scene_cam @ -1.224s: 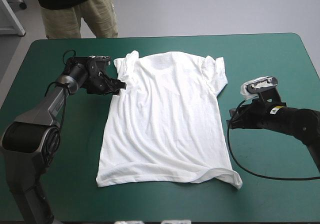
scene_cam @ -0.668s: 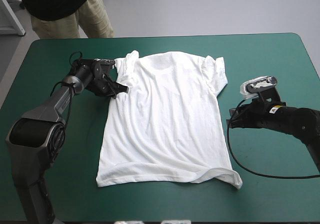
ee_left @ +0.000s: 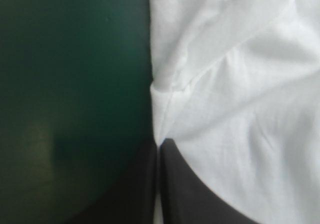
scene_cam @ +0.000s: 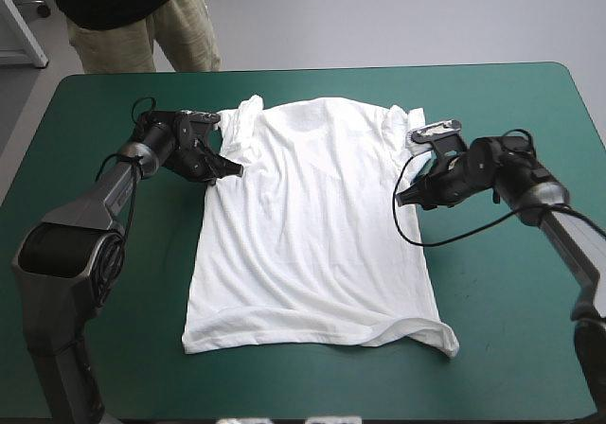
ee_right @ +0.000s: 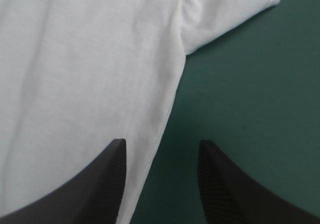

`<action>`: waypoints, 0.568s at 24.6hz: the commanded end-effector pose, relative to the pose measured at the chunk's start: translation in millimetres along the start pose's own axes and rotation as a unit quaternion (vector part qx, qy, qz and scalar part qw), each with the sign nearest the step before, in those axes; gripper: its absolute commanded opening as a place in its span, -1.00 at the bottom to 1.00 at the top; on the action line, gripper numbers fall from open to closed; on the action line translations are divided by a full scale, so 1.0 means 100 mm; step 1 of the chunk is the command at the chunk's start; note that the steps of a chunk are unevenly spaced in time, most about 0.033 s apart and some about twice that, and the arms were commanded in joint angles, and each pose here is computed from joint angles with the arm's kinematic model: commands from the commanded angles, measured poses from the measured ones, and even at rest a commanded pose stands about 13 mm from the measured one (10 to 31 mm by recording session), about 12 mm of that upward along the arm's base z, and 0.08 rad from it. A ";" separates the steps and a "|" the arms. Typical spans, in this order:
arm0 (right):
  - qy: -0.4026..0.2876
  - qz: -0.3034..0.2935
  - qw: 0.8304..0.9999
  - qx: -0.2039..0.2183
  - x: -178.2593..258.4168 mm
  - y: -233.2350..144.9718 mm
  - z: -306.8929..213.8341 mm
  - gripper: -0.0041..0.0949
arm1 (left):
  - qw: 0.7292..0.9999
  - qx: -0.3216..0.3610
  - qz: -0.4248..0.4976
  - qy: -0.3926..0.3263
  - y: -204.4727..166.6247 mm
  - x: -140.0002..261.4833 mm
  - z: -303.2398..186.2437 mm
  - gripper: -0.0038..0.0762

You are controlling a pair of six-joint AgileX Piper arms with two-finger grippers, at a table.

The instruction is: Fold the cloth

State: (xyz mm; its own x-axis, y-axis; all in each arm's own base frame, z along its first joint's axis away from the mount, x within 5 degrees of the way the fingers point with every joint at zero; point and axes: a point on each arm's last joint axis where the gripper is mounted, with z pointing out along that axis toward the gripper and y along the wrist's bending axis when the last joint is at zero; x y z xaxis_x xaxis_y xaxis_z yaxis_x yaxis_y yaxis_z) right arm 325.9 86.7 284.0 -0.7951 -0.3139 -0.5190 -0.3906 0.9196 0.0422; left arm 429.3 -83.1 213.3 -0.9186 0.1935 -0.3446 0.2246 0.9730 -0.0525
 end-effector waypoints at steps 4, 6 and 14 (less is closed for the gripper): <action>-0.020 0.023 0.999 0.007 -0.22 0.02 0.19 0.18 | 1.000 0.013 -0.004 -0.002 -0.07 -0.01 -0.09 -0.92; -0.026 0.033 0.999 0.002 -0.24 0.02 0.28 0.19 | 1.000 0.013 -0.004 -0.002 -0.07 -0.01 -0.09 -0.92; -0.019 0.056 0.998 0.004 -0.22 -0.04 0.76 0.17 | 1.000 0.022 -0.010 -0.009 -0.08 -0.02 -0.09 -0.92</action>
State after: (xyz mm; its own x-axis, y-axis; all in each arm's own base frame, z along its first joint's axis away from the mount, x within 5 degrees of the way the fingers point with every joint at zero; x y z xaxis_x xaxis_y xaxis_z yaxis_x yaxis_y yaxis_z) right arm 373.7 107.2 215.9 -0.8472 -0.2324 -0.4778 -0.3103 0.9464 0.0899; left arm 429.2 -83.4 213.1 -0.9185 0.1960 -0.3435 0.2276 0.9723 -0.0540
